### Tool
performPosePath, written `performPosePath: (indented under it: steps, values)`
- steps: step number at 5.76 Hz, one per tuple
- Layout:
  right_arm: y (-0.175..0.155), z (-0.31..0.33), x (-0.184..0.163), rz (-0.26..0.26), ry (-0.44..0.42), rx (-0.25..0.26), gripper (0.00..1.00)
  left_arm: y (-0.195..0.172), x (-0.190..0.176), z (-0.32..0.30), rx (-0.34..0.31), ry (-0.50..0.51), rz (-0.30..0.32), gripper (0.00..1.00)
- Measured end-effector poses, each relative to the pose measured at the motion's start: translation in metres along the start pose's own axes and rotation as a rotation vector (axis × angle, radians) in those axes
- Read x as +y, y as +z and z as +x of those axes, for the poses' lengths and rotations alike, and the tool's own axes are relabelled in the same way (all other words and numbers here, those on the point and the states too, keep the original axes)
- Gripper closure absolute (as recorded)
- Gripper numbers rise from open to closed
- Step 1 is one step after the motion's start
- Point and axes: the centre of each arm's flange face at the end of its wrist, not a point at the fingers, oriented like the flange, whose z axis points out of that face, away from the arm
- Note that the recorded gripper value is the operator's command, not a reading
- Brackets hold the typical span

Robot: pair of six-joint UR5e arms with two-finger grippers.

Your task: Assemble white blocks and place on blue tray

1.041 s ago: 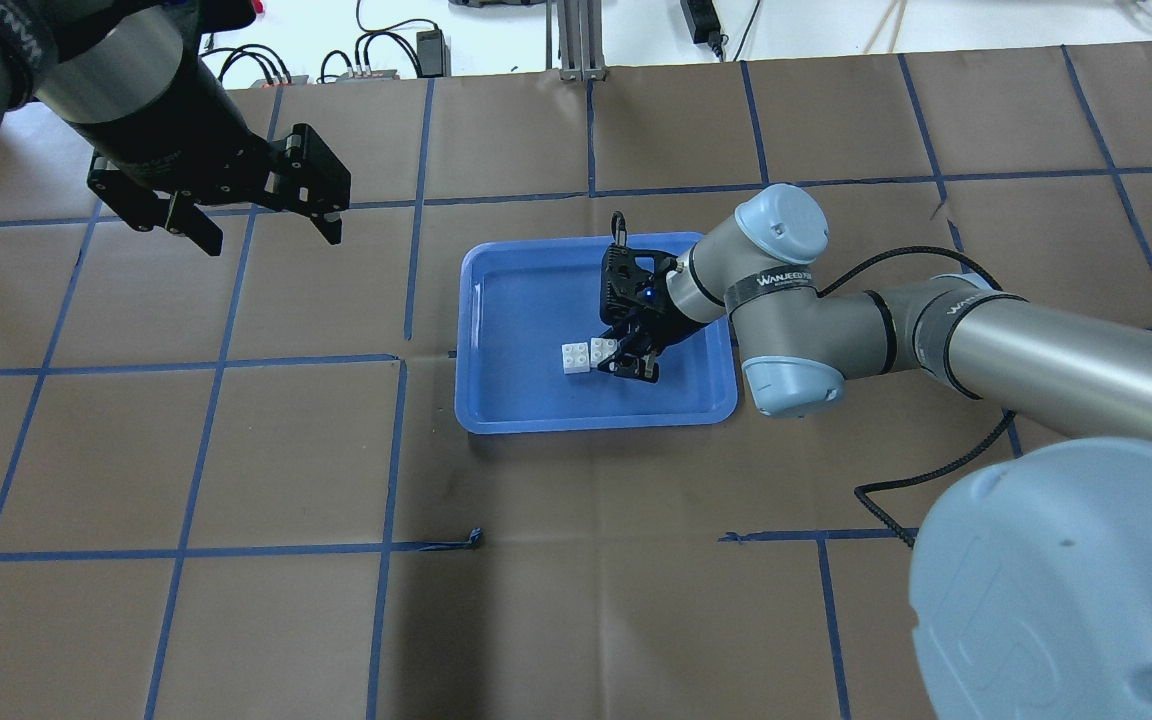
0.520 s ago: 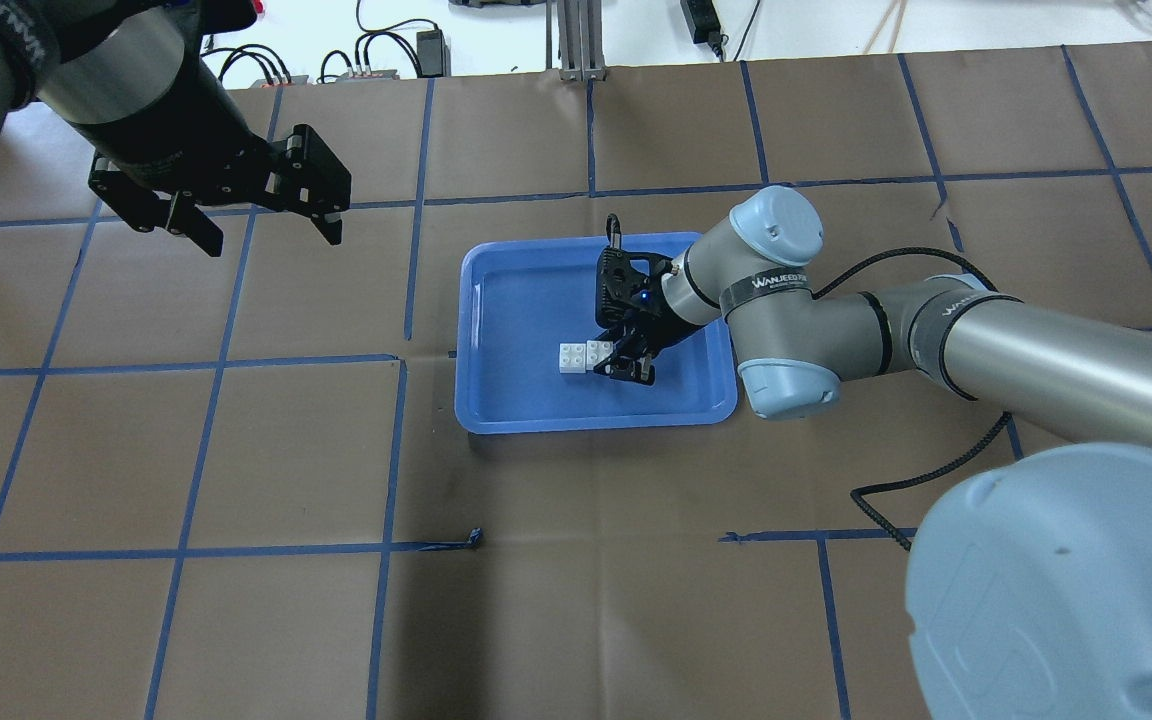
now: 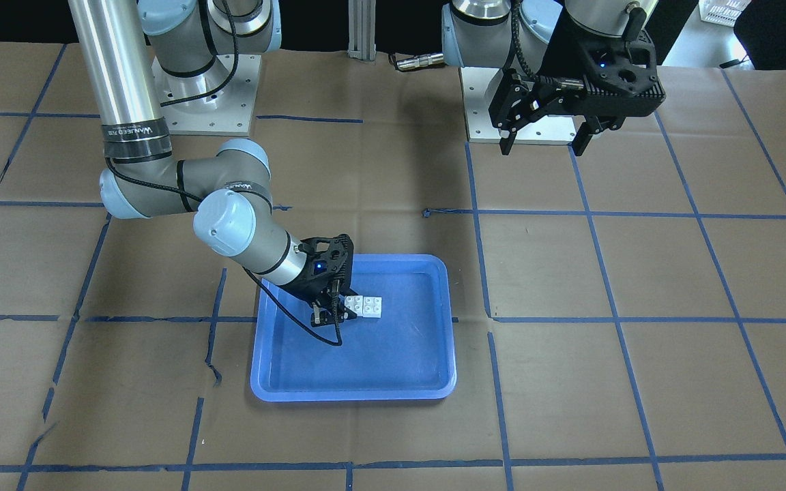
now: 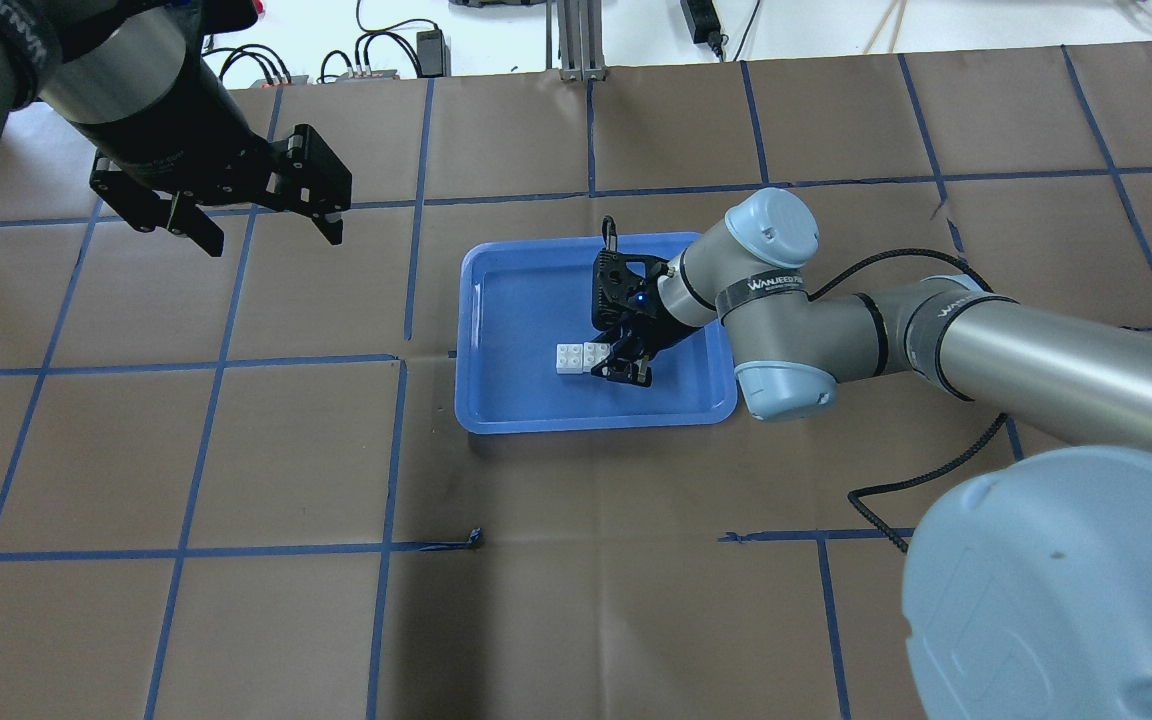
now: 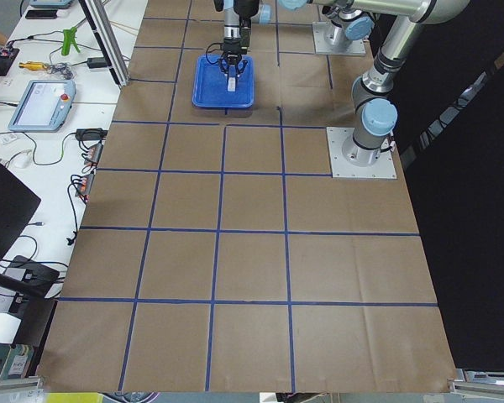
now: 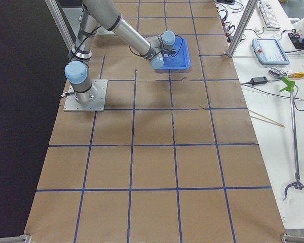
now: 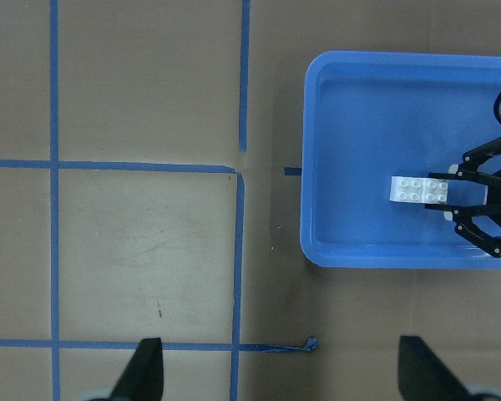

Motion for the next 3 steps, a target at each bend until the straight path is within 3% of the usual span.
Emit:
performPosePath:
  steps: [3]
  values:
    - [0.0076, 0.0014, 0.0039, 0.002, 0.0, 0.001, 0.67, -0.0003, 0.0, 0.0003, 0.001, 0.001, 0.001, 0.01]
